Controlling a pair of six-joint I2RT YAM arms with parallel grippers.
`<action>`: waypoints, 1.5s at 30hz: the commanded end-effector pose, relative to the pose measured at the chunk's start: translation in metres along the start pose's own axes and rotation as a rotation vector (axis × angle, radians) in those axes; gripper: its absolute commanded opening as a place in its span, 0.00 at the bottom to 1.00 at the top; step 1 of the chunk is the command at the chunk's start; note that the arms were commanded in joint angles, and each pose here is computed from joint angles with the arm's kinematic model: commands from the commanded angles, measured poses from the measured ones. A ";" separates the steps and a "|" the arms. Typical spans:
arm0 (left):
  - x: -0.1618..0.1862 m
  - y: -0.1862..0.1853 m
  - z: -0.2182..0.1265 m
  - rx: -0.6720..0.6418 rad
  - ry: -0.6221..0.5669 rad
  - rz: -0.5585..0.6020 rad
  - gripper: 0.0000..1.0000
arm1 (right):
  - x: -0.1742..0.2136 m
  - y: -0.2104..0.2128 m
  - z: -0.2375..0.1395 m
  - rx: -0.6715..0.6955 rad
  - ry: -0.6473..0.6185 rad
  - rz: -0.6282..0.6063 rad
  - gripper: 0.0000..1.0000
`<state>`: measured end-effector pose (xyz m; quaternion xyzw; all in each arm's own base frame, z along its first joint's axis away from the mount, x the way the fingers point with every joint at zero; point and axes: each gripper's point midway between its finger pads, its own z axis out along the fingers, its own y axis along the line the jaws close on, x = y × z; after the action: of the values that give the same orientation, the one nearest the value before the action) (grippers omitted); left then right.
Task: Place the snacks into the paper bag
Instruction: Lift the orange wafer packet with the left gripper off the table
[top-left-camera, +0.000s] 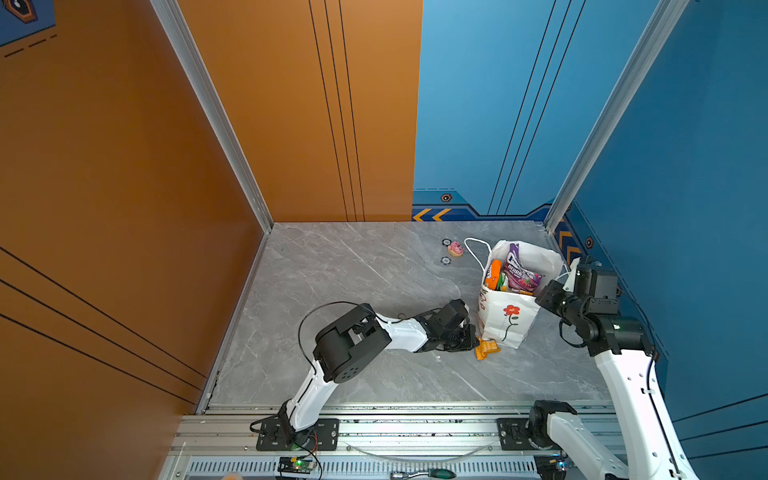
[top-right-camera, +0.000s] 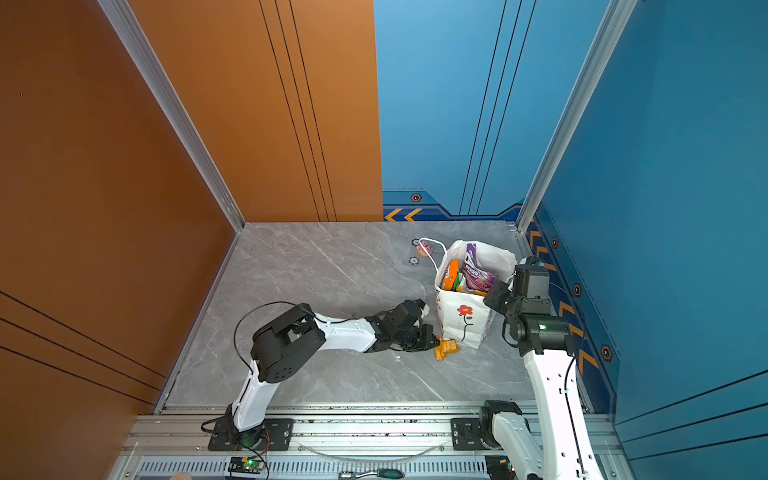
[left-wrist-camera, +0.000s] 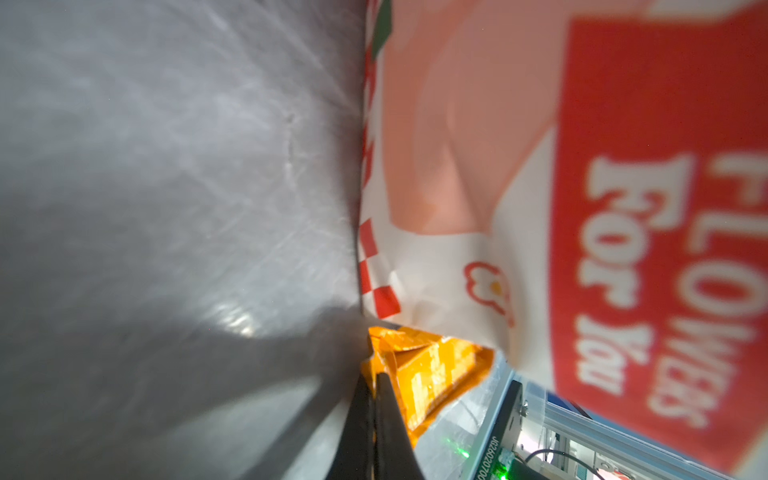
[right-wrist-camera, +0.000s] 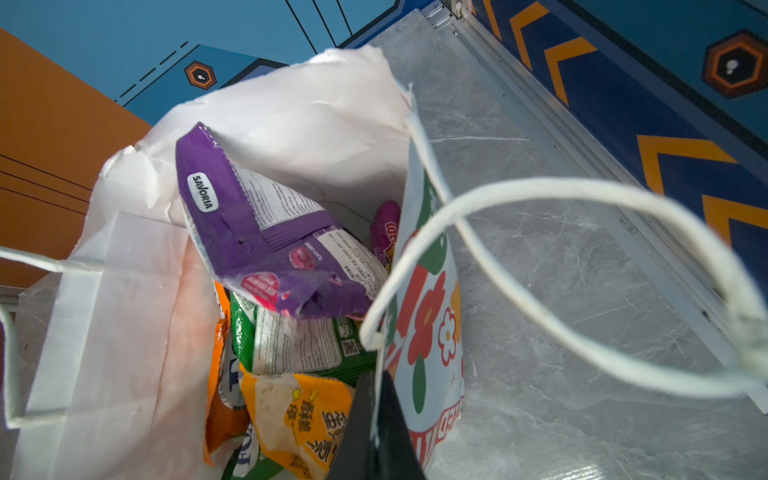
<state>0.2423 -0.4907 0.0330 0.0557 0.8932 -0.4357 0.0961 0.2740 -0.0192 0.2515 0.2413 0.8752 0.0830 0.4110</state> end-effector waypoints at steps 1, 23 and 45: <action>-0.012 0.005 -0.018 -0.013 -0.071 0.002 0.00 | 0.004 -0.006 -0.002 0.022 0.001 -0.018 0.00; -0.059 -0.001 -0.137 -0.075 -0.437 0.135 0.00 | 0.003 -0.004 -0.003 0.016 0.002 -0.018 0.00; -0.108 -0.113 -0.289 -0.099 -0.760 0.433 0.00 | 0.003 -0.002 -0.004 0.004 0.001 -0.014 0.00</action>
<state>0.2873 -0.3393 0.2971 0.0589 0.7895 -0.3727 0.4841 0.2735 -0.0204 0.2513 0.2429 0.8750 0.0797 0.4111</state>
